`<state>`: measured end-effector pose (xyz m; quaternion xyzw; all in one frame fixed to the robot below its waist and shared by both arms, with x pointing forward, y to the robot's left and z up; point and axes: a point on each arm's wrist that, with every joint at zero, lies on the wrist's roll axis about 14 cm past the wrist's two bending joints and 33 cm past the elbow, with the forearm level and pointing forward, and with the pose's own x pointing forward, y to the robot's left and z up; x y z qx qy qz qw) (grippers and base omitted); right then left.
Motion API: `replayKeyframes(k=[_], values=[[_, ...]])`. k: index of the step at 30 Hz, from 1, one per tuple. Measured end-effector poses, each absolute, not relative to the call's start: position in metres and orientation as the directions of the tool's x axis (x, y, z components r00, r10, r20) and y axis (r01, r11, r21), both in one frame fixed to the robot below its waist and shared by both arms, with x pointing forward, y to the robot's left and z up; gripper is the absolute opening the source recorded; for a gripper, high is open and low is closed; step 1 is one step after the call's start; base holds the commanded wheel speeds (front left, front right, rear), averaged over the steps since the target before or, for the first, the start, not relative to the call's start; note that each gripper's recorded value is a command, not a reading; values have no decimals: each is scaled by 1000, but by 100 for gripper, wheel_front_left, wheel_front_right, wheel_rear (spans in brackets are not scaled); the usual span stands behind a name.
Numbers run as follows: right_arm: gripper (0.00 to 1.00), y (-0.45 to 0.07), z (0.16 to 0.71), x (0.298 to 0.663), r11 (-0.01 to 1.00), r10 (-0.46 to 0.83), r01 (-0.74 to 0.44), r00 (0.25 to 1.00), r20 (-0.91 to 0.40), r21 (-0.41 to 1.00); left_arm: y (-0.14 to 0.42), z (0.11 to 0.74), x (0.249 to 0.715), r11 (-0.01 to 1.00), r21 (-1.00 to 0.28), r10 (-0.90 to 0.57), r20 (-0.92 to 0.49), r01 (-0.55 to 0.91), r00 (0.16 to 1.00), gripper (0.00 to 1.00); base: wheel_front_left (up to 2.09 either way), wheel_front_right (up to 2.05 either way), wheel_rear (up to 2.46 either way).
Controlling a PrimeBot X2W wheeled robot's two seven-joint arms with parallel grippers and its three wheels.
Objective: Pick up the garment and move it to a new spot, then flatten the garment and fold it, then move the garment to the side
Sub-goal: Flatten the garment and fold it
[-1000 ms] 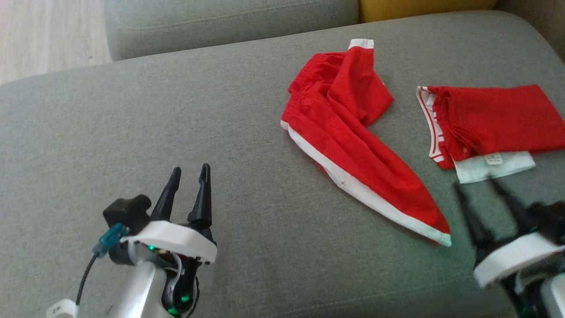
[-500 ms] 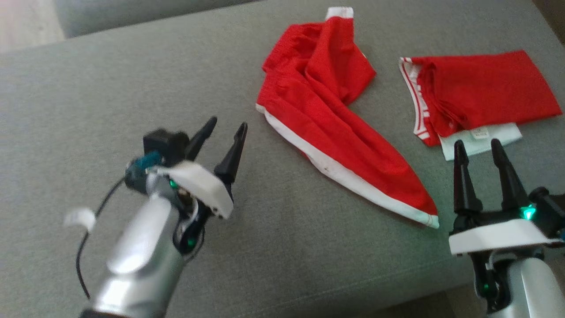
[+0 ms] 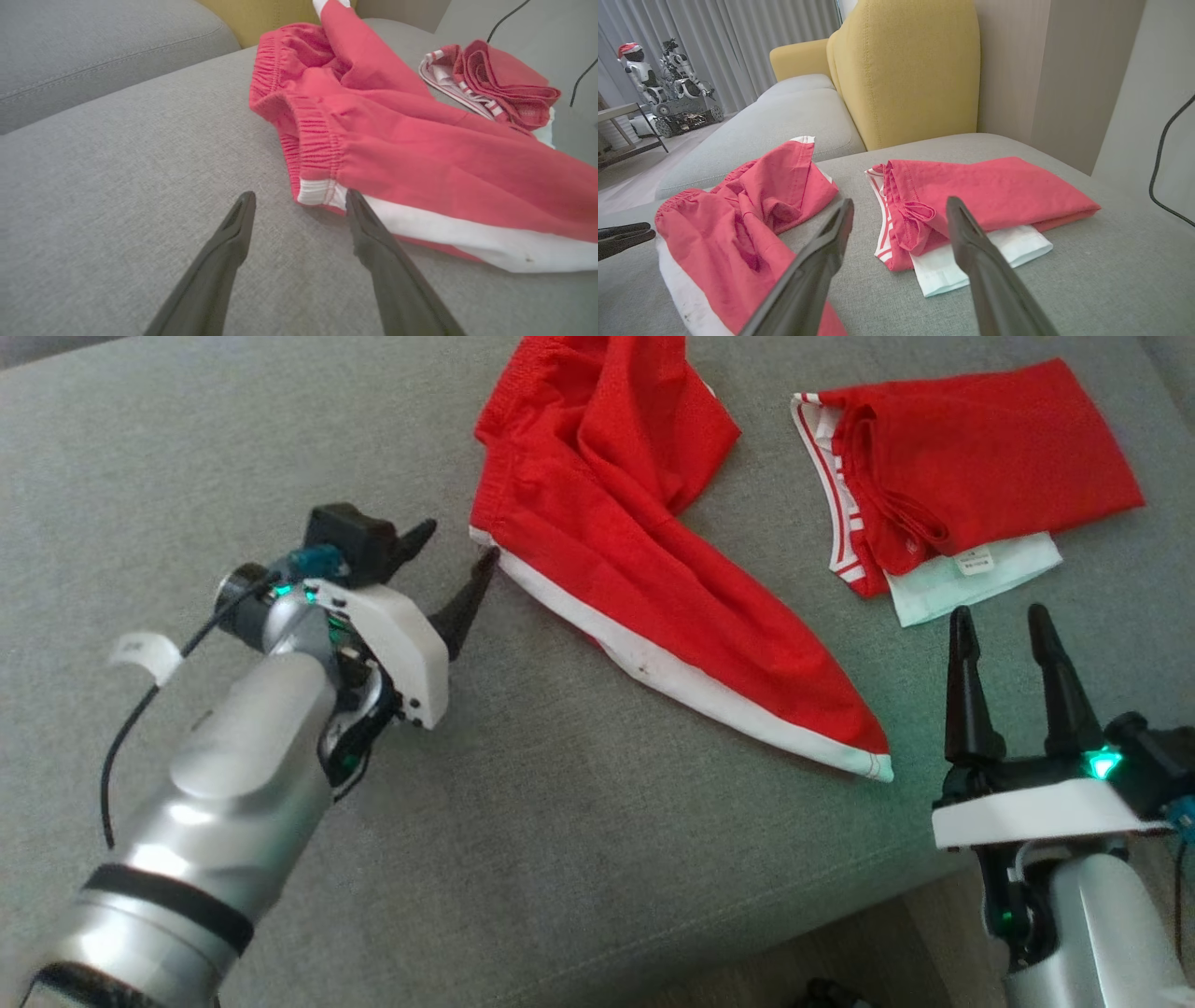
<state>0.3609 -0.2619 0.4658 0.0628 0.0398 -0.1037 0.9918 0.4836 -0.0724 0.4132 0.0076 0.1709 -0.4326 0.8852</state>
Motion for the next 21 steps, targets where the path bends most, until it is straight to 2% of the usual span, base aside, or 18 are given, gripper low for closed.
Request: replayKeyframes(k=[14,15,16,17,21], values=[[100,-270,462,360,966,-226,236,969,-99,105,-90,404,487,577,-140,-798,-307,805,519,100,0,0,0],[100,-270,461,360,966,-227,238,968,-102,105,-90,405,488,578,-141,-798,-301,803,522,84,0,0,0],[100,-271,460,359,965,-228,238,968,-104,105,-90,405,488,579,-142,-798,-301,803,523,33,0,0,0],[100,-271,459,359,965,-228,239,968,-106,106,-90,406,488,577,-140,-800,-297,805,521,0,0,0,0],[100,-269,458,360,966,-223,235,969,-111,109,-89,410,486,578,-164,-803,-287,799,522,0,0,0,0]])
